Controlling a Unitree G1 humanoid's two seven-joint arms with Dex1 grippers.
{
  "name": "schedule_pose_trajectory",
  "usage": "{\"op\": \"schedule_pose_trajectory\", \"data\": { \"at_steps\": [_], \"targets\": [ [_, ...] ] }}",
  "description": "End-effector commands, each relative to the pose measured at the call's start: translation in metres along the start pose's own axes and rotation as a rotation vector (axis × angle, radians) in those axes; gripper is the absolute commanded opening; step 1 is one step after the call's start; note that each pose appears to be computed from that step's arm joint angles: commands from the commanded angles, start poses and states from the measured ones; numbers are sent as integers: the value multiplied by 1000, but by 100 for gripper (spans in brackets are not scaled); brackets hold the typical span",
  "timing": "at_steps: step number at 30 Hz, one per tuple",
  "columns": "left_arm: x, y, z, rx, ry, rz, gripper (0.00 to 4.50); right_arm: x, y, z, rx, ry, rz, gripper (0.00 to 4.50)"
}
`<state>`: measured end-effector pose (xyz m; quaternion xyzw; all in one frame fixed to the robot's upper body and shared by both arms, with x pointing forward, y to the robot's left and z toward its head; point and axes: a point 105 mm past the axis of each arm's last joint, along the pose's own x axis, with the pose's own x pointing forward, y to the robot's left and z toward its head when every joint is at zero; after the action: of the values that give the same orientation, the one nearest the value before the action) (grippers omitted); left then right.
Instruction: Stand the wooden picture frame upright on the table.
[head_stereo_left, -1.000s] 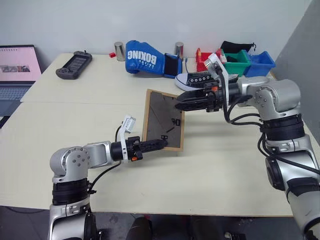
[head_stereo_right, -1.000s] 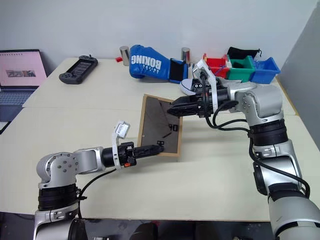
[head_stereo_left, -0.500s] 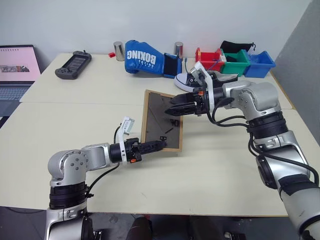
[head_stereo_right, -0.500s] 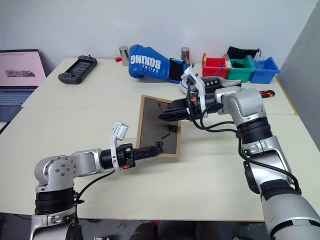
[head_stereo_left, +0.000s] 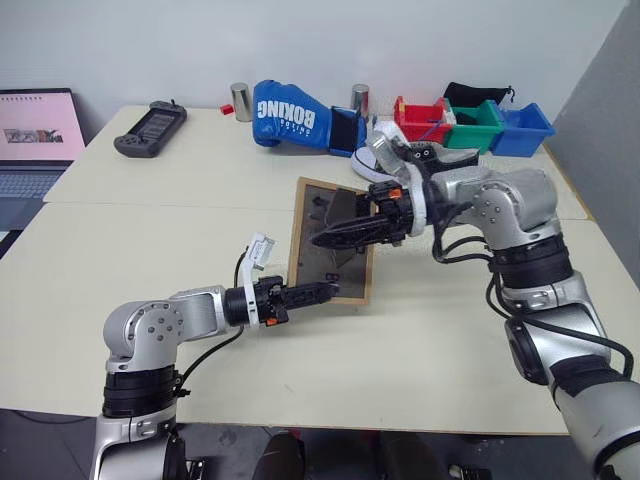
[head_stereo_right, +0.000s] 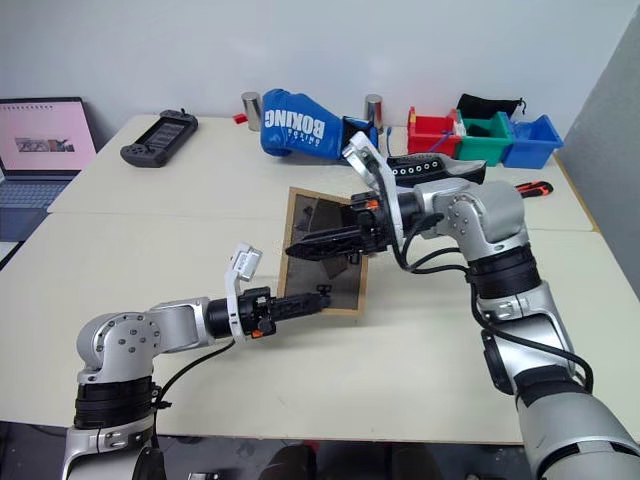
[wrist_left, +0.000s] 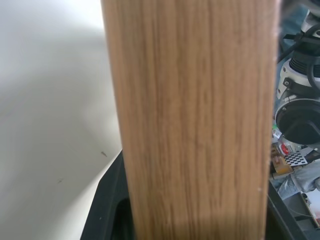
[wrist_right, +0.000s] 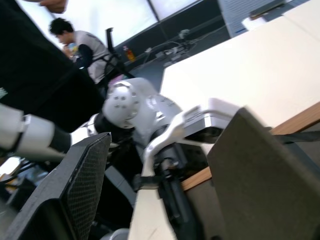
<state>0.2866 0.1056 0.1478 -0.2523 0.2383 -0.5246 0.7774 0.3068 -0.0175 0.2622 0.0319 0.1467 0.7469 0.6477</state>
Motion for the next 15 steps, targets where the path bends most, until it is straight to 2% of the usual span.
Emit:
{"op": "schedule_pose_trajectory", "data": {
  "at_steps": [1,8,15],
  "targets": [
    [0,-11,11,39,-34,-47,134,-11,7,4,-38,-12,4,445],
    [-1,-21,14,40,-40,-90,134,-53,-38,-15,-61,34,-286,445],
    [-5,-32,23,42,-55,-118,134,-111,-34,-18,-61,66,-397,445]
  ]
}}
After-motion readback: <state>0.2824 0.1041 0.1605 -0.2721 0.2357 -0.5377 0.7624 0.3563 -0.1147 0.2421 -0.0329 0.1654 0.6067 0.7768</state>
